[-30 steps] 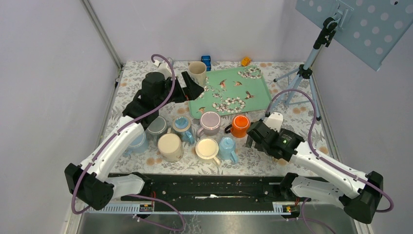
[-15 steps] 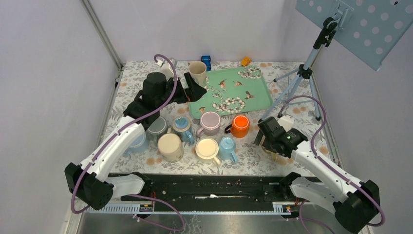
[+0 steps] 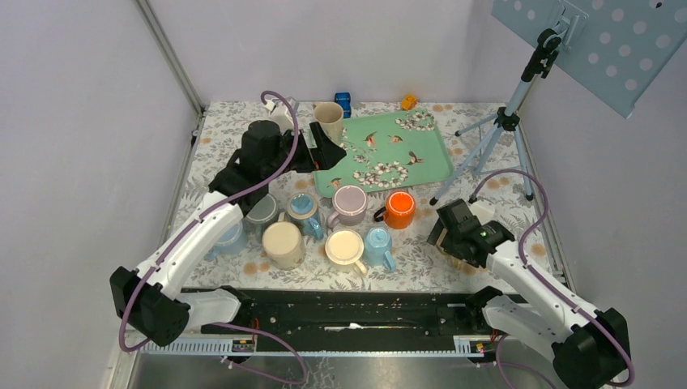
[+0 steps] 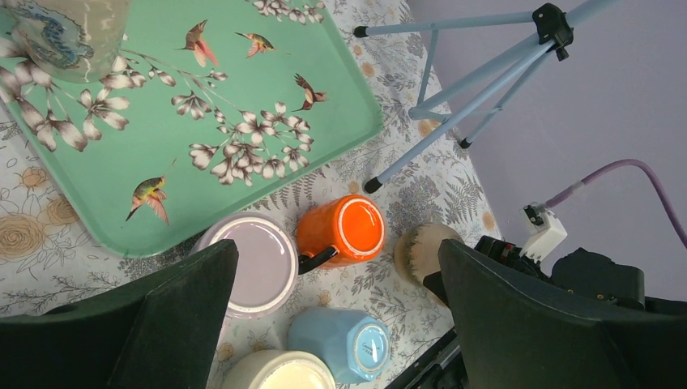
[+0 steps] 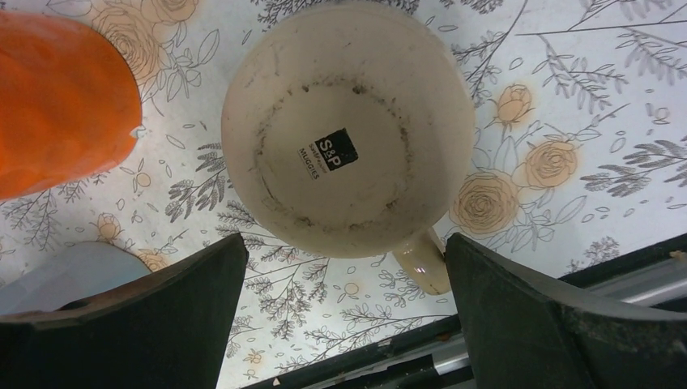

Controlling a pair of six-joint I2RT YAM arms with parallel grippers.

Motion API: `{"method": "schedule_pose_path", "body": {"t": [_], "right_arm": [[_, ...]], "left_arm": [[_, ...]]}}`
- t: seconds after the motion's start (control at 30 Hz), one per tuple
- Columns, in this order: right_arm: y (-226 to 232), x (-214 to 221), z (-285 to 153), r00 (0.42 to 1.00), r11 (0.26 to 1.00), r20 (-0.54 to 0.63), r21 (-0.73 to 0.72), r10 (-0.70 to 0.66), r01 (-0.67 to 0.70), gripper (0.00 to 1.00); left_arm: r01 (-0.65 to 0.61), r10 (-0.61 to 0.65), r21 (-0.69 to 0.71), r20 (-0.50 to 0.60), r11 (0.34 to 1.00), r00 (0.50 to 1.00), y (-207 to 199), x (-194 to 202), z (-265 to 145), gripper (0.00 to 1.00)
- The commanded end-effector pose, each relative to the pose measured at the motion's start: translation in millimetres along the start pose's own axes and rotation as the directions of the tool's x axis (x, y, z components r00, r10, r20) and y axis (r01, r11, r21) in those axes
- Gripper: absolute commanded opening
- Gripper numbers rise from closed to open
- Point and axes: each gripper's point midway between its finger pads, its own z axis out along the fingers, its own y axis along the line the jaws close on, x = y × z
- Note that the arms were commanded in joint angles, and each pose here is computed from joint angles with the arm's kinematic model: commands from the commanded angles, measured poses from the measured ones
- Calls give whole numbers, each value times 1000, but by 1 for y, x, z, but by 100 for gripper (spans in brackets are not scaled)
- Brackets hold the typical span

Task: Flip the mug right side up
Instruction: Turn over the cup at the corner of the board.

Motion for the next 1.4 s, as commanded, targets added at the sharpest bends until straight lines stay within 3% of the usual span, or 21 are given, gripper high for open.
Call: {"method": "schedule_pose_path", "body": {"t": [0.0,0.23,0.47,0.6,0.7,0.93,1.37], "right_arm": [[27,-5,0,999,990,11,-135,31,-29,100],[57,-6,3,996,981,-44,-179,-82,73,100],[42,-9,7,1000,995,-15,-102,-21,20,100],[28,-3,13,999,997,1,-64,37,-37,91],[22,0,15,997,997,-2,-35,72,-72,81],[14,6,23,995,995,5,-11,99,-99,67],[2,10,30,998,997,15,34,63,-64,46]], "left_arm": [[-24,22,63,39,998,999,-15,-10,1,99],[-8,6,44,36,999,999,-10,-8,6,99],[37,-35,-36,41,999,999,8,-4,6,99],[82,-78,-77,52,994,996,22,-8,5,99],[73,-68,-87,61,994,996,25,-11,3,99],[61,-59,-68,43,996,997,21,-9,2,99],[76,-75,-36,28,996,997,17,-4,3,99]]}}
